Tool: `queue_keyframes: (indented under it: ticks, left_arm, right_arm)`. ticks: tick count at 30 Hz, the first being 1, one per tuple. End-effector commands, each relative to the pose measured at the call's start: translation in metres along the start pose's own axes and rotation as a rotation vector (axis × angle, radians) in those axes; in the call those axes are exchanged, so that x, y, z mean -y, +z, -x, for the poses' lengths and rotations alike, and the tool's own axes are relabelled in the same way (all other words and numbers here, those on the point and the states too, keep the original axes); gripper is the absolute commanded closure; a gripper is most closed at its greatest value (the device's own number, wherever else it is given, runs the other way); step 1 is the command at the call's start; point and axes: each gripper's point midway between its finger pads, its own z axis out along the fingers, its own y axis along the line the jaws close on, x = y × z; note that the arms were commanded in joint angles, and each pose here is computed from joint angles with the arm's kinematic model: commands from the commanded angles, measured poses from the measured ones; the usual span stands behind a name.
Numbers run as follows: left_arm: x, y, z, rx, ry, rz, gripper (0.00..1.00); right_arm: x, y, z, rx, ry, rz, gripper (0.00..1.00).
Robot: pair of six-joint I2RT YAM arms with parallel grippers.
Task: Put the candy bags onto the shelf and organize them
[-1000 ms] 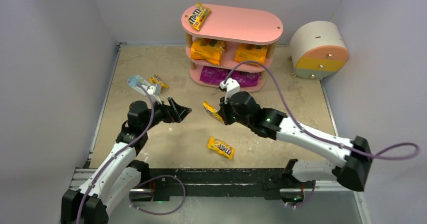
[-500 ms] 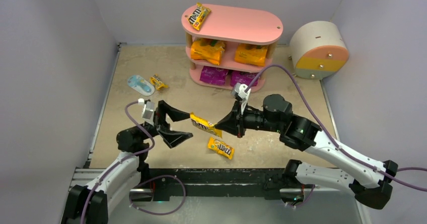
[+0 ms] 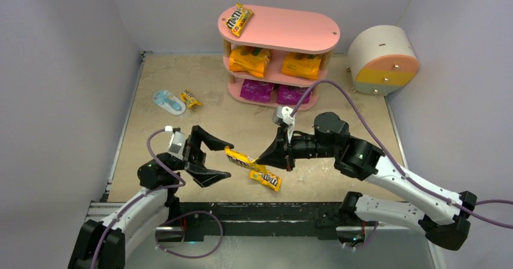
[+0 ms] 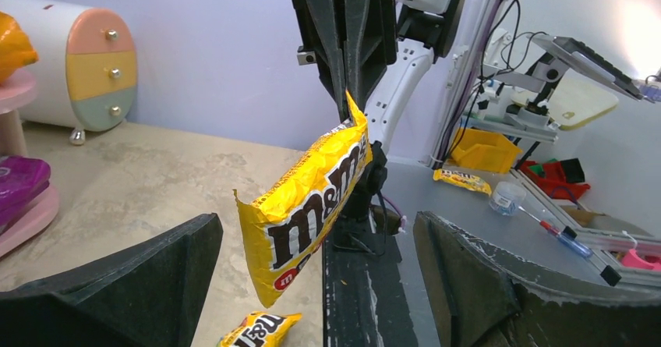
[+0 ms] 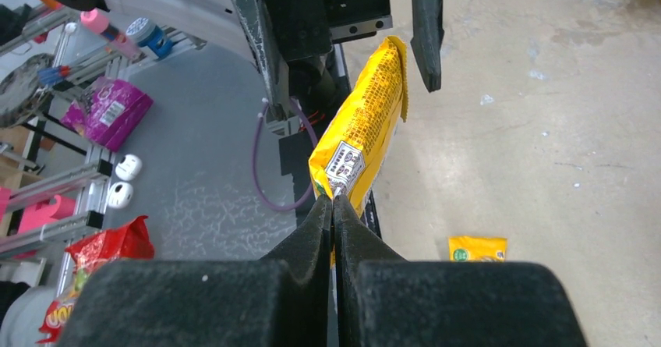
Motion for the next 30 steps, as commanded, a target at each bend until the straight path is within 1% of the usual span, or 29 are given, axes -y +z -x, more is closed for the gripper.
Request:
queue_keyframes:
  ticks: [1, 3, 5, 10, 14, 18, 22, 25, 27, 28, 30]
  left_arm:
    - [0.009, 0.008, 0.011, 0.009, 0.066, -0.054, 0.03]
    - [0.012, 0.009, 0.011, 0.010, 0.061, -0.065, 0.12]
    - [0.013, 0.011, 0.009, 0.004, 0.055, -0.072, 0.25]
    - [0.005, 0.013, 0.005, -0.024, 0.032, -0.047, 0.66]
    - [0.001, 0.013, 0.004, -0.021, 0.022, -0.024, 1.00]
    - [-0.008, 0.012, 0.000, -0.025, 0.000, 0.023, 1.00]
    - [-0.010, 0.011, -0.003, -0.032, -0.012, 0.032, 1.00]
    - [-0.014, 0.011, -0.004, -0.033, -0.023, 0.050, 1.00]
    - [-0.019, 0.012, -0.003, -0.030, -0.035, 0.075, 1.00]
    - [-0.023, 0.012, -0.002, -0.028, -0.048, 0.094, 1.00]
    - [-0.038, 0.015, 0.002, -0.020, -0.078, 0.160, 1.00]
  right_arm:
    - [-0.018, -0.004, 0.025, 0.053, -0.070, 0.078, 1.00]
    - [-0.019, -0.003, 0.025, 0.054, -0.075, 0.083, 1.00]
    - [-0.018, -0.003, 0.026, 0.061, -0.076, 0.079, 1.00]
    - [-0.012, -0.005, 0.029, 0.073, -0.070, 0.036, 1.00]
    - [0.003, -0.013, 0.036, 0.103, -0.052, -0.079, 1.00]
    - [0.035, -0.026, 0.043, 0.155, -0.007, -0.294, 1.00]
    - [0.065, -0.045, 0.044, 0.186, 0.027, -0.498, 1.00]
    - [0.081, -0.057, 0.042, 0.192, 0.038, -0.610, 1.00]
    - [0.086, -0.061, 0.041, 0.199, 0.040, -0.645, 1.00]
    - [0.090, -0.062, 0.040, 0.202, 0.047, -0.663, 0.93]
    - [0.098, -0.064, 0.036, 0.221, 0.065, -0.708, 0.70]
